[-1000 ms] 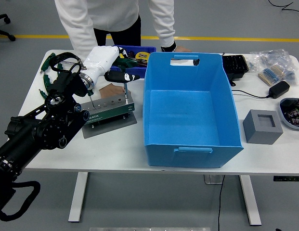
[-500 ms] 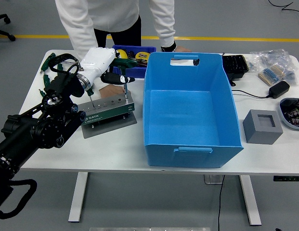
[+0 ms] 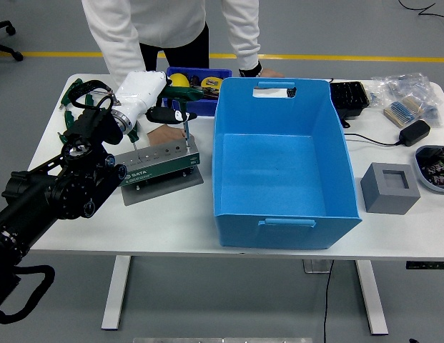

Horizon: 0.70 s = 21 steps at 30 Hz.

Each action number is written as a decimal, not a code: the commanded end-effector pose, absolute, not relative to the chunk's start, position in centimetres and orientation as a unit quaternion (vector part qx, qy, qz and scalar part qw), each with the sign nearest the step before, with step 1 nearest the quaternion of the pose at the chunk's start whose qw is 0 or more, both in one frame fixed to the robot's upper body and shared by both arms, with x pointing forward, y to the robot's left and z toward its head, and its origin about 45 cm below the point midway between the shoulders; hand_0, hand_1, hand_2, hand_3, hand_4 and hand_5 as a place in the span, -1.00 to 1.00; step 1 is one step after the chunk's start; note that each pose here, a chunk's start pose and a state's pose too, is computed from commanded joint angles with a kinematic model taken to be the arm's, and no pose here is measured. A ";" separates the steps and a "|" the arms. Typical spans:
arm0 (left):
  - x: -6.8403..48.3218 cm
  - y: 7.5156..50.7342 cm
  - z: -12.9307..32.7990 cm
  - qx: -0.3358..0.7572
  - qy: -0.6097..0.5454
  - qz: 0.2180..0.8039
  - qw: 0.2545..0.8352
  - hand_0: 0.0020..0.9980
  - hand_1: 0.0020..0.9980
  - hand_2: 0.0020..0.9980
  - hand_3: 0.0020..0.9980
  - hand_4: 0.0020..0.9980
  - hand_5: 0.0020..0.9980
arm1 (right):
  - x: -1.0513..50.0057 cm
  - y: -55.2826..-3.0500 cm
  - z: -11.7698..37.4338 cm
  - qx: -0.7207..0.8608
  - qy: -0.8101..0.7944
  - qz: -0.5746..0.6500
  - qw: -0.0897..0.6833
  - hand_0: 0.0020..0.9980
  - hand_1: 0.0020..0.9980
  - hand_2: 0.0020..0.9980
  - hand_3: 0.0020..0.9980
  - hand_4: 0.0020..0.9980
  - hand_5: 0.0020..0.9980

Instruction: Lift tool from toolbox,place it in box,lift tool from toolbox,place it in box

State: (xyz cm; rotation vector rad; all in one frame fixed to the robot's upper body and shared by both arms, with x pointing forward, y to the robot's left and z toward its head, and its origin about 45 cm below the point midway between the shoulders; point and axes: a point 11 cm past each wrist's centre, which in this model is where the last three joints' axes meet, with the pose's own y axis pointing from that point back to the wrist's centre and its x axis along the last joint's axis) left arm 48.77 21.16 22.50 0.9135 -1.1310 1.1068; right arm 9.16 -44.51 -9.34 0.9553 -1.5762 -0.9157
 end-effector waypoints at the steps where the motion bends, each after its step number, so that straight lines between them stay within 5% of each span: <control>1: 48.7 21.2 22.4 0.397 -0.487 0.480 0.612 -0.56 -0.85 -0.78 -0.72 1.00 0.40 | 9.1 -44.5 -9.4 0.398 -0.656 -0.381 0.516 0.45 0.41 0.49 0.18 0.66 0.46; 21: 48.4 21.7 22.7 0.347 -0.484 0.524 0.609 -0.64 -1.00 -0.94 -0.93 1.00 0.38 | 8.9 -44.4 -9.4 0.398 -0.655 -0.384 0.515 0.45 0.40 0.49 0.17 0.66 0.46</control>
